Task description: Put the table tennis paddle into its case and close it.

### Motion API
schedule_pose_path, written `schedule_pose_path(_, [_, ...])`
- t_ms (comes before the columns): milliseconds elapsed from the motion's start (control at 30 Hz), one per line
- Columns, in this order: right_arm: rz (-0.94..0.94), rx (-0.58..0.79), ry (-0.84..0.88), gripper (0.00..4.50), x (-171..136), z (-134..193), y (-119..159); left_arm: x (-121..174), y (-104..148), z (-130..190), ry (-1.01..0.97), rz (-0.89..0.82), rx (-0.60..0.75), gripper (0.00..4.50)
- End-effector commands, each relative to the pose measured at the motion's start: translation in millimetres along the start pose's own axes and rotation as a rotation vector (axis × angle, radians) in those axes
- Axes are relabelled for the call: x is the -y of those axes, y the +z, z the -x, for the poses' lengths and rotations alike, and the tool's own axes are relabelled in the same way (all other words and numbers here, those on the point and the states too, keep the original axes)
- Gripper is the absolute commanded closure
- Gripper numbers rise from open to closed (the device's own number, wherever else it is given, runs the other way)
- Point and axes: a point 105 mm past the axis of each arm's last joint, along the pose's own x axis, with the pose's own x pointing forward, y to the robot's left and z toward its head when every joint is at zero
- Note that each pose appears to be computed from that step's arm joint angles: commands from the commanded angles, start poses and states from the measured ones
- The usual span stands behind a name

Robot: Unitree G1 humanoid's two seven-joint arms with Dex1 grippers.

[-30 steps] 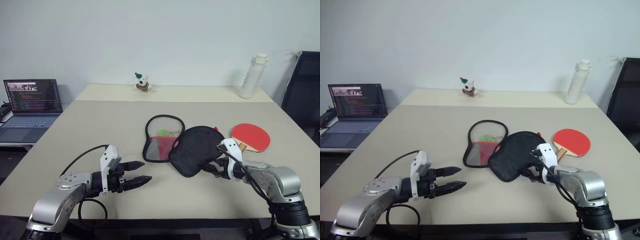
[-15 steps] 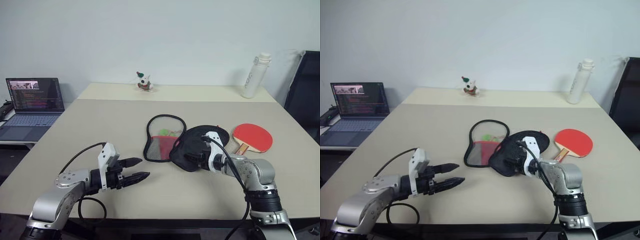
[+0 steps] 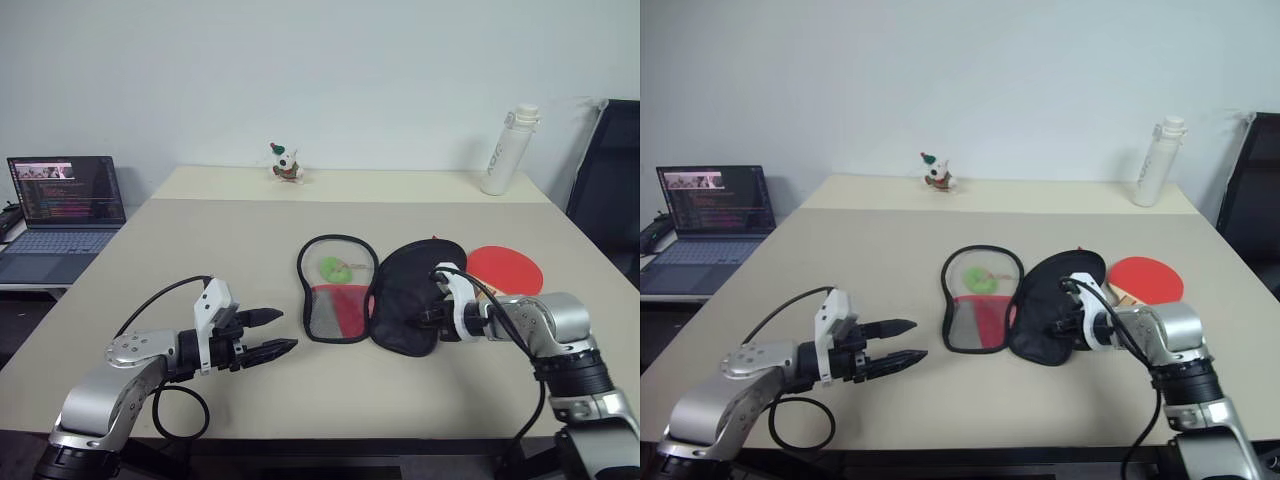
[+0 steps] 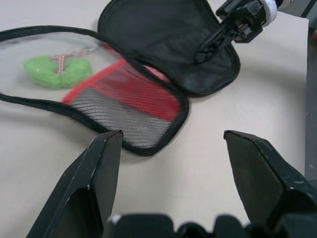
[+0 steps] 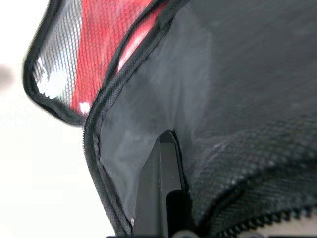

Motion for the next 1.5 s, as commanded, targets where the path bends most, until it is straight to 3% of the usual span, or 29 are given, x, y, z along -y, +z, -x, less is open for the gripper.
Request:
schedule_pose_path(33, [0.081,0.007,0.043,4.47,-2,3,16,0,14,2,-0.007,-0.065,0.013,0.95])
schedule_pose_path(367, [0.203,-0.021,0.039,4.47,11,-11,40,3,14,2,0.001,-0.068,0.001,0.95])
schedule_pose_path(800, [0.195,-0.025,-0.029,4.47,39,-1,50,4,23,1,-0.006,-0.068,0.023,0.95])
schedule_pose_path(900, [0.18,-0.016,-0.05,3.92,43,1,49,4,26,0,-0.017,-0.082,0.025,0.95])
schedule_pose_path(1133, [0.261,0.034,-0.13,1.51,52,22,61,4,34,-5,-0.032,-0.106,0.038,0.95])
schedule_pose_path(1267, [0.231,0.126,-0.19,0.16,63,58,75,5,34,-7,-0.039,-0.11,0.041,0.95])
schedule_pose_path(1500, [0.101,0.23,-0.282,0.07,70,91,65,7,36,-11,-0.069,-0.116,0.045,0.95])
